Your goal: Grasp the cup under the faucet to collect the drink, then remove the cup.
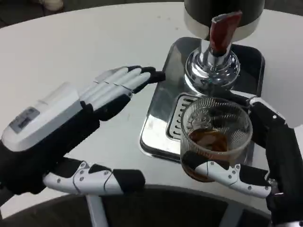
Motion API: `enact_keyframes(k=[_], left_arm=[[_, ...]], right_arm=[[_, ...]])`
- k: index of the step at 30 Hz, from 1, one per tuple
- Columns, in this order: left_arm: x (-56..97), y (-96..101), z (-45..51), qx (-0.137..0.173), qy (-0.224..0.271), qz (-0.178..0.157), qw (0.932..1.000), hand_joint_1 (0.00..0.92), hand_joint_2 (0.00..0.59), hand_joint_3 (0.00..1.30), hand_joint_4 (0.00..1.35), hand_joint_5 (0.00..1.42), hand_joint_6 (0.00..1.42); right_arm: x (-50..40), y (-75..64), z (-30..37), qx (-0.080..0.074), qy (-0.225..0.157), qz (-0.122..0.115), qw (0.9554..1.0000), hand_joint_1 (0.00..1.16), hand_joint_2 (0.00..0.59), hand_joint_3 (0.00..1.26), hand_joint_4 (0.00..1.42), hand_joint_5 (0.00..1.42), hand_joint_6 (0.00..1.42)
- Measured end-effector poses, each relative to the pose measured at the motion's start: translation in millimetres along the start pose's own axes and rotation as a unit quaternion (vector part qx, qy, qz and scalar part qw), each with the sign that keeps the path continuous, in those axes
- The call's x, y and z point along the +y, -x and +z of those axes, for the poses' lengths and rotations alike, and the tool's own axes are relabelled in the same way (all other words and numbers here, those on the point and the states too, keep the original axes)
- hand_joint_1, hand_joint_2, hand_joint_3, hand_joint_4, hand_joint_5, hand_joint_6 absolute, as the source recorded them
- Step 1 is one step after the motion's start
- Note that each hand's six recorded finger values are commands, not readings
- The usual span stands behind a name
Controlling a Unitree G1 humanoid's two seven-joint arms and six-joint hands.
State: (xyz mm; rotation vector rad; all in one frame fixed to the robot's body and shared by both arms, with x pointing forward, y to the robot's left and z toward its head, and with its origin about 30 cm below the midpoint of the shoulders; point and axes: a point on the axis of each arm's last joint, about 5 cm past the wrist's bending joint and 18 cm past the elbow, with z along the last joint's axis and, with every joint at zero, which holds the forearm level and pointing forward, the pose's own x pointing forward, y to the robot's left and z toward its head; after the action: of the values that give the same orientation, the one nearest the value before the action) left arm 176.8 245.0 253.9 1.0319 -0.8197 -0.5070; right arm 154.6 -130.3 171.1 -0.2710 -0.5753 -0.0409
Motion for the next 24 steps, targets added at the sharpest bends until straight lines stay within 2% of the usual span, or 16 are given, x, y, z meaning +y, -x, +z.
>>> enact_keyframes(k=[5,13,18,24], left_arm=[[4.8,22.7,-0.6,0.001,-0.01,-0.041,0.9991,0.0,0.088,0.01,0.0,0.0,0.0],[11.0,42.8,2.7,-0.011,-0.015,-0.077,0.9969,0.0,0.089,0.0,0.0,0.0,0.0],[9.8,48.8,5.1,-0.018,-0.009,-0.096,0.9952,0.0,0.09,0.0,0.0,0.0,0.0],[9.2,53.3,8.8,-0.023,-0.007,-0.11,0.9936,0.0,0.09,0.0,0.0,0.0,0.0]], right_arm=[[-6.2,4.9,9.0,-0.002,-0.013,0.026,0.9996,0.95,0.146,0.77,0.81,0.94,0.84],[-13.1,14.4,14.6,0.019,-0.03,0.074,0.9966,0.95,0.146,0.77,0.81,0.94,0.84],[-15.4,18.3,18.5,0.022,-0.043,0.09,0.9948,0.95,0.145,0.77,0.81,0.94,0.84],[-17.1,25.2,23.8,0.034,-0.058,0.104,0.9923,0.94,0.144,0.77,0.81,0.94,0.84]])
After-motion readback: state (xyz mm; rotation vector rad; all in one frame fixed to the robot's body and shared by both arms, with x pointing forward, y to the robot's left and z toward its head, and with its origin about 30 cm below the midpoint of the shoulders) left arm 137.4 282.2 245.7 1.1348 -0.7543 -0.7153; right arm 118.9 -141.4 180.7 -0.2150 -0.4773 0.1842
